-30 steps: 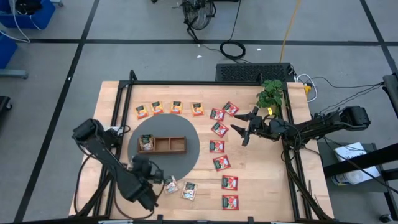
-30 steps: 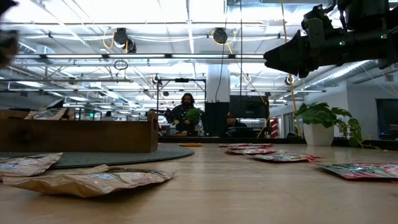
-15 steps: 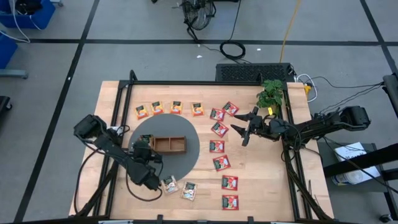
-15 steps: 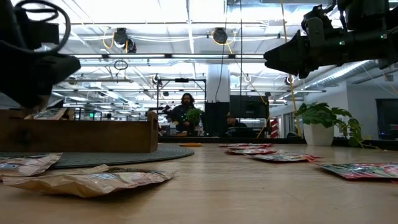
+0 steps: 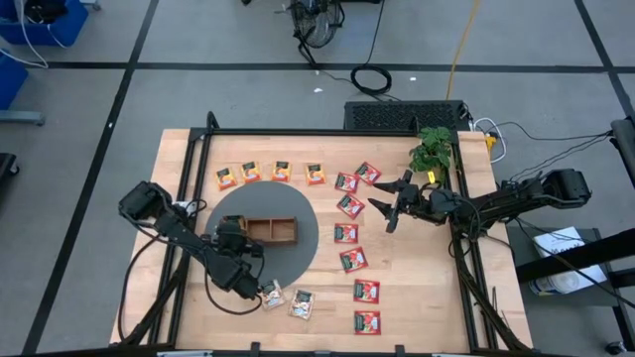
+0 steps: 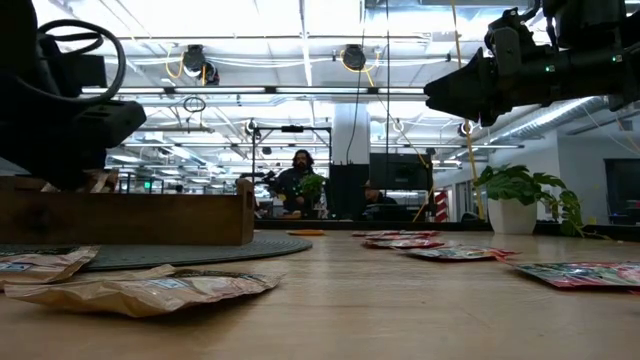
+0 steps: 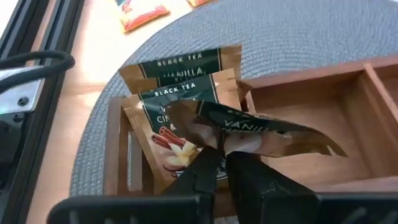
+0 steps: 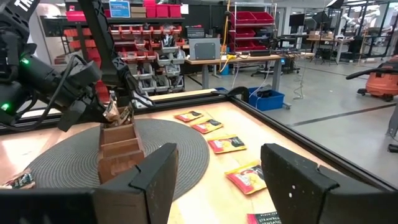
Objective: Pick & Place Tea
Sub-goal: Put the brown tea bag into the left section of the wooden organizer
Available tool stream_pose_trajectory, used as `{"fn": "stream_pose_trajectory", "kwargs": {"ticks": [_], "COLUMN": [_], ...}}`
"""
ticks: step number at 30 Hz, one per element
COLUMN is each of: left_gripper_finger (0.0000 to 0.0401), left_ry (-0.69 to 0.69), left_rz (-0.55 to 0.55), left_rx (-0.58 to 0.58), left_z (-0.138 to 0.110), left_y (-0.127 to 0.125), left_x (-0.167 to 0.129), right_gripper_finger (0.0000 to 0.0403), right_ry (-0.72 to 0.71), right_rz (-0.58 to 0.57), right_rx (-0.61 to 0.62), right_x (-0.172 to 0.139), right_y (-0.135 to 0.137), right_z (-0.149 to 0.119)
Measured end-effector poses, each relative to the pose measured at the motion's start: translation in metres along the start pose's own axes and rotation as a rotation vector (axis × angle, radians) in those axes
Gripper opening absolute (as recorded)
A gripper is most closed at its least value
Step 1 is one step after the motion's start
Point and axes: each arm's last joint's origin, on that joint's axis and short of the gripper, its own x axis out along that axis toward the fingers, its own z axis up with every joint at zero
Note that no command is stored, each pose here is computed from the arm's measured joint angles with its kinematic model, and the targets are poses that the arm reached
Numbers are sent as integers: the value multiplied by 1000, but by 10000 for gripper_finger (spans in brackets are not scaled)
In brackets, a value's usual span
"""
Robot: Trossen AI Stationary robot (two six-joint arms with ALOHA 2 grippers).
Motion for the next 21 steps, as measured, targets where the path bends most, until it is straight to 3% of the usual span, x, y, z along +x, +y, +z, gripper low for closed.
{"fn": "stream_pose_trajectory", "kwargs": {"ticks": [5,15,21], "left_gripper_finger": [69,199,247], "left_ry": [41,67,47], "left_rz": [-5,13,31], "left_rx": [11,32,64], "left_z": [-3,-3,7], "left_y": [-1,-1,-4], "left_x": [-1,-6,-22], "right_gripper_finger": [212,212,212], "right_ry": [0,1,2], "right_rz": [0,0,0], "right_rx": [1,-2,-3], "right_x": [0,0,0], "right_y": [0,0,0], "right_z": [0,0,0]}}
